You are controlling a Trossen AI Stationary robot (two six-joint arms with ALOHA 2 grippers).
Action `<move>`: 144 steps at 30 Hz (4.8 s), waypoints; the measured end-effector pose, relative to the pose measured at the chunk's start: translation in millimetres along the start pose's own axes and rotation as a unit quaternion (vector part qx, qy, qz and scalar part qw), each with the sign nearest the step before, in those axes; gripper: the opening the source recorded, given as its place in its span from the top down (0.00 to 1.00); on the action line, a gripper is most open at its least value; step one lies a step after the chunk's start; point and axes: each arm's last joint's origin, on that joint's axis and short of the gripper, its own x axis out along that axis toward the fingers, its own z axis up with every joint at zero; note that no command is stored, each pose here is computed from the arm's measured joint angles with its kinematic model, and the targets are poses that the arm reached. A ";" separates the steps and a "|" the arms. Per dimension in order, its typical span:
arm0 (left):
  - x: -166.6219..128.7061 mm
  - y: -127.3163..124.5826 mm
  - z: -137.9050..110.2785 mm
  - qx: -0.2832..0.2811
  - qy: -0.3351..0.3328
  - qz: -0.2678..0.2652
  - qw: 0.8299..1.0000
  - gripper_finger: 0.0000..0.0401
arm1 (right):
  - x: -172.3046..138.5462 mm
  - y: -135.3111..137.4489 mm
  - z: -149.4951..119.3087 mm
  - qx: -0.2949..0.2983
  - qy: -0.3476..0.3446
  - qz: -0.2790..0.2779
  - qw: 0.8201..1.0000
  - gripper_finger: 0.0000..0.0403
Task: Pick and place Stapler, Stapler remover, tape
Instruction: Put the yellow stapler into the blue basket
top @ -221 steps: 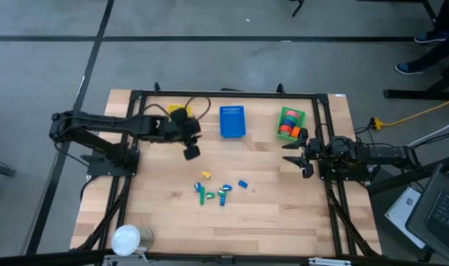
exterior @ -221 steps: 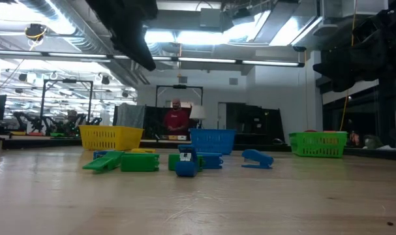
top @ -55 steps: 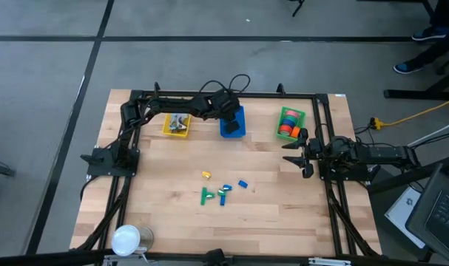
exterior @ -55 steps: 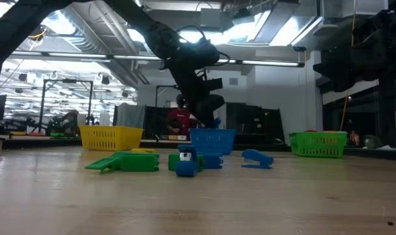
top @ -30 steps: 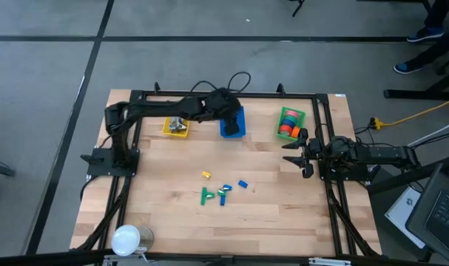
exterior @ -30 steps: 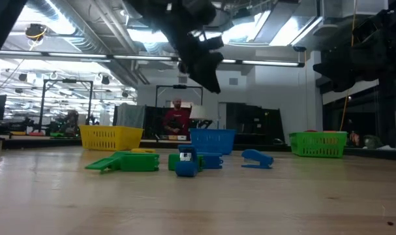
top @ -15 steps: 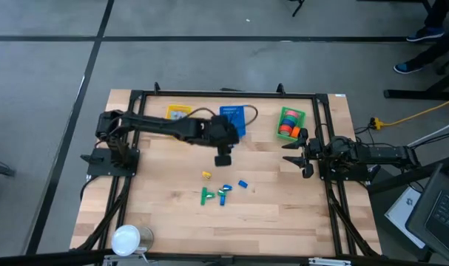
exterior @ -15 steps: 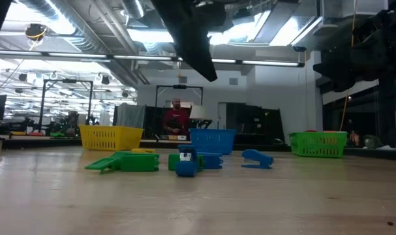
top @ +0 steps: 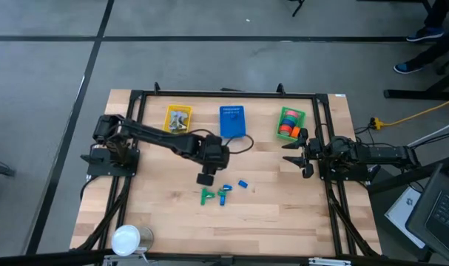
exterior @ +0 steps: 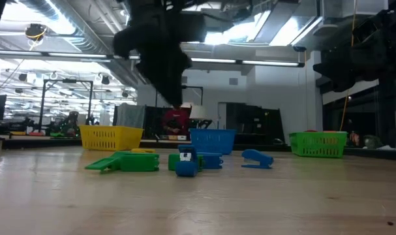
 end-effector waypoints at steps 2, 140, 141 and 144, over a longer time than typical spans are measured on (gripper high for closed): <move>5.5 -4.3 -6.0 0.009 0.011 -0.012 1.000 0.63 | 0.0 0.0 -0.1 0.000 0.000 0.000 1.000 0.48; 77.2 206.9 -43.7 -0.167 -0.126 0.184 0.960 0.84 | 0.0 0.0 -0.1 0.000 0.000 0.000 1.000 0.48; 77.3 207.3 -44.4 -0.170 -0.126 0.181 0.961 0.83 | 0.0 0.0 0.0 0.000 0.000 0.000 1.000 0.48; 77.5 207.1 -45.1 -0.176 -0.124 0.177 0.960 0.81 | 0.0 0.0 0.0 0.000 0.000 0.000 1.000 0.48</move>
